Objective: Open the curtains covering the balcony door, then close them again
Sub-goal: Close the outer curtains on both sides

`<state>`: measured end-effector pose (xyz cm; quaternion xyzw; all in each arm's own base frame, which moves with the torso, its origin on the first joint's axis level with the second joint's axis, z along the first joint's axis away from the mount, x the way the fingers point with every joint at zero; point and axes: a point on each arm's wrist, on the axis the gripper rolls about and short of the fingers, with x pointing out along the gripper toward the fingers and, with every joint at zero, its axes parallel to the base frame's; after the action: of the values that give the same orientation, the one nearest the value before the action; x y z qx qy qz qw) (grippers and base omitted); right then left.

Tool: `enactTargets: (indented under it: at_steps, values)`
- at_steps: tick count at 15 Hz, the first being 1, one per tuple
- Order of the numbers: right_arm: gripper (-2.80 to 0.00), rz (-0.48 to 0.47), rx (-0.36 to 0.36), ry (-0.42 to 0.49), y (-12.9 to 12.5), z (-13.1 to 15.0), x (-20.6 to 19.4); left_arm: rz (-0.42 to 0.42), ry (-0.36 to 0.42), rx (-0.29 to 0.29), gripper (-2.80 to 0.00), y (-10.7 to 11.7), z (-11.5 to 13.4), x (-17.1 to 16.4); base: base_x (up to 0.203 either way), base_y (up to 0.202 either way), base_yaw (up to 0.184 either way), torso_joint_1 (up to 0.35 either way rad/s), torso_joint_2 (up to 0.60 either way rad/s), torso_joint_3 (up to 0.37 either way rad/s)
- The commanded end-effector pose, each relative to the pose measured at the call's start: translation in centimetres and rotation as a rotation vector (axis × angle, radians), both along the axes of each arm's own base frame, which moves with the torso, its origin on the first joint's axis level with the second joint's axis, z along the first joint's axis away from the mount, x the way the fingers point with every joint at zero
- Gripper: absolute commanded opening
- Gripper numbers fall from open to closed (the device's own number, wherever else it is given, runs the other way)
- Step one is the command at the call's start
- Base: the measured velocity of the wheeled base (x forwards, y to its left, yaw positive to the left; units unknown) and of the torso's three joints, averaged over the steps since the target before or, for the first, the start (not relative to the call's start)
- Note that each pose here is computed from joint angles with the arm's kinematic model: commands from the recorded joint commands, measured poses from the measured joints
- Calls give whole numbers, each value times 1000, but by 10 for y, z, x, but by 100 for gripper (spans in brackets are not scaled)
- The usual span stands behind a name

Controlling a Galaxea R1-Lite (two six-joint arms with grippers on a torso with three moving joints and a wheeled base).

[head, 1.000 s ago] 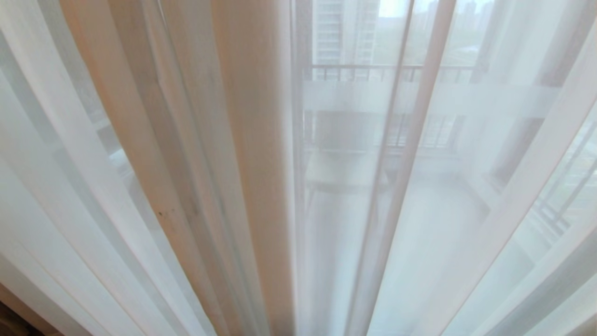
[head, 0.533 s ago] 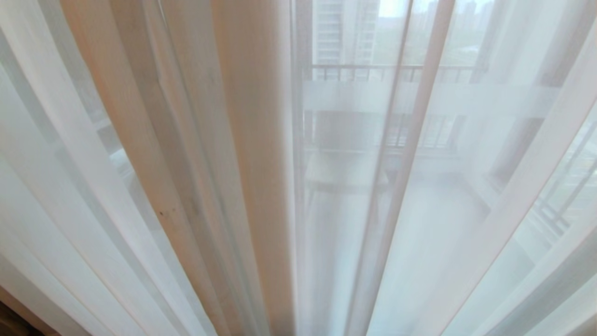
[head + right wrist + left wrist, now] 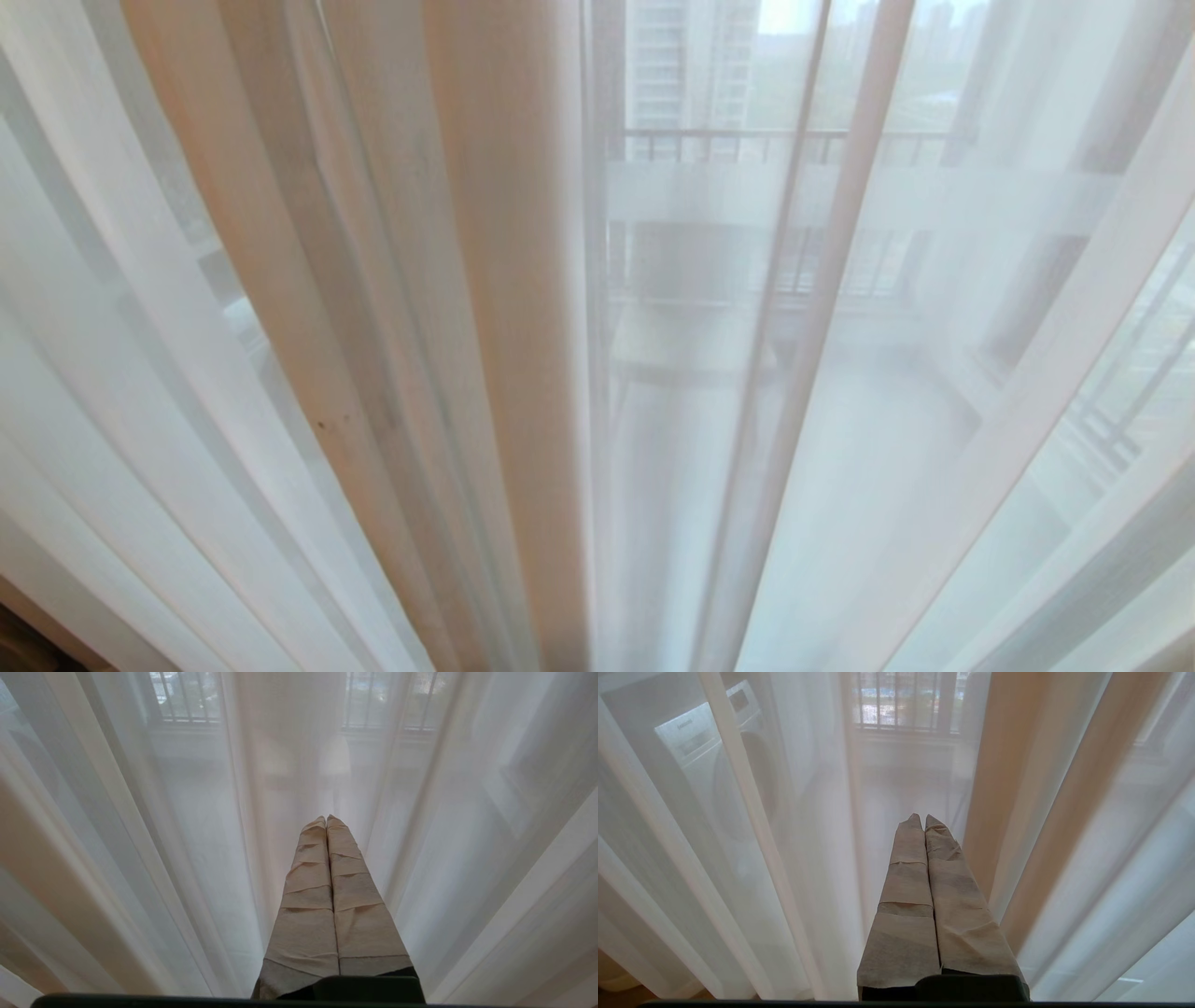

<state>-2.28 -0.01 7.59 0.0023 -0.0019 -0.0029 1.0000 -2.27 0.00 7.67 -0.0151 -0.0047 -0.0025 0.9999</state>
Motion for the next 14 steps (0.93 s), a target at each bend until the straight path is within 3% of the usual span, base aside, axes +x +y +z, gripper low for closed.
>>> enactTargets:
  at_steps: [1,11,14]
  values:
    - [-280,0,0,-1,0,0,0,0,-3,0,-280,0,0,0,0,0,0,0,0,0]
    - [-280,0,0,-1,0,0,0,0,-3,1,-280,0,0,0,0,0,0,0,0,0]
    - [-280,0,0,-1,0,0,0,0,-1,1,-280,0,0,0,3,-119,4,4,2,1]
